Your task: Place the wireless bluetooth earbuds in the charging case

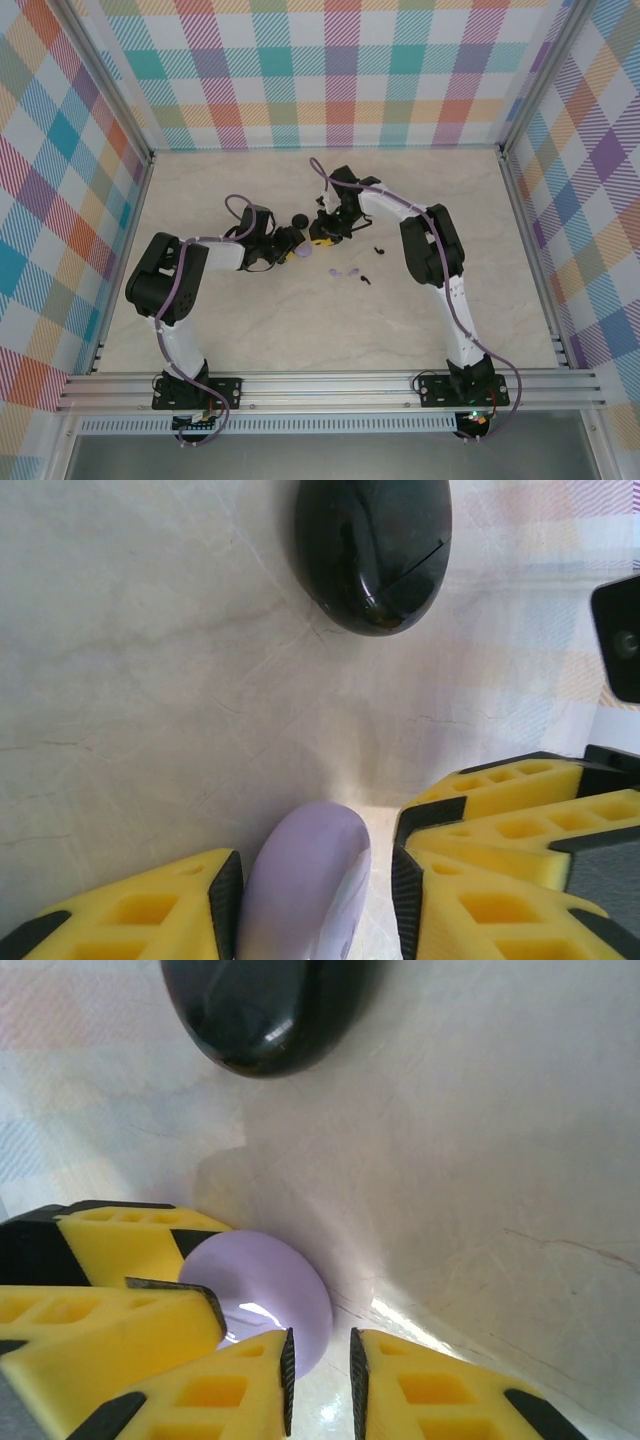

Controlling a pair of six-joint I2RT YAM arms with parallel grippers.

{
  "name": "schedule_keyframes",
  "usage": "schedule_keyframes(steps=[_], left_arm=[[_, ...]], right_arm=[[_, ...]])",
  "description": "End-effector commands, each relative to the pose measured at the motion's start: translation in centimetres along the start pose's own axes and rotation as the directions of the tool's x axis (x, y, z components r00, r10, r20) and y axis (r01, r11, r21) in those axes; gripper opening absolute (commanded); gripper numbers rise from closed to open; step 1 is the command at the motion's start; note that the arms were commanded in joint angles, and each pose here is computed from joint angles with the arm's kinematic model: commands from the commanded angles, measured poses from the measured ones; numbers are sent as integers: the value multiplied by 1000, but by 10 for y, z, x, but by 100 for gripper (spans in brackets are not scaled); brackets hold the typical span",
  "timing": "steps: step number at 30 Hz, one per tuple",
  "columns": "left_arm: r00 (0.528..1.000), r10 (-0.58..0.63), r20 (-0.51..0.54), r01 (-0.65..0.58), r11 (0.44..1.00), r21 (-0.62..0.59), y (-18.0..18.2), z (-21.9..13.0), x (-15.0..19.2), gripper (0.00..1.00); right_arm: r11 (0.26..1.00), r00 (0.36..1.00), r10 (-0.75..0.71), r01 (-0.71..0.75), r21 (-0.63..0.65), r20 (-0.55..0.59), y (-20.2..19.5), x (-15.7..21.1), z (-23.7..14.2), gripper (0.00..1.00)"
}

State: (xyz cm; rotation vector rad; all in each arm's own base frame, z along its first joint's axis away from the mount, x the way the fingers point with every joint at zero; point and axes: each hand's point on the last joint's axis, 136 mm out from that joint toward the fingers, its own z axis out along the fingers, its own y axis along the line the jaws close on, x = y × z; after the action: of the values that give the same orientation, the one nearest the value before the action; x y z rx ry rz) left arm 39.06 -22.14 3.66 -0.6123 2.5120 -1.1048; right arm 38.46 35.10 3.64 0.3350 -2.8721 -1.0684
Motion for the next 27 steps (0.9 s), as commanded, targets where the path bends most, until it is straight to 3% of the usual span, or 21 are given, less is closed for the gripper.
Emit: schedule_keyframes(steps=[1, 13, 27], left_arm=[[999, -4, -32, 2, 997, -75, 21, 2, 11, 45], [998, -18, -57, 15, 998, -55, 20, 5, 16, 35], [997, -43, -71, 41, 999, -25, 16, 10, 18, 36]], right_arm=[[999, 1000, 2, -2, -42, 1, 16, 5, -7, 24], [998, 999, 16, -18, -53, -31, 14, 11, 7, 20], [998, 999, 38, -40, -49, -28, 11, 12, 10, 18]])
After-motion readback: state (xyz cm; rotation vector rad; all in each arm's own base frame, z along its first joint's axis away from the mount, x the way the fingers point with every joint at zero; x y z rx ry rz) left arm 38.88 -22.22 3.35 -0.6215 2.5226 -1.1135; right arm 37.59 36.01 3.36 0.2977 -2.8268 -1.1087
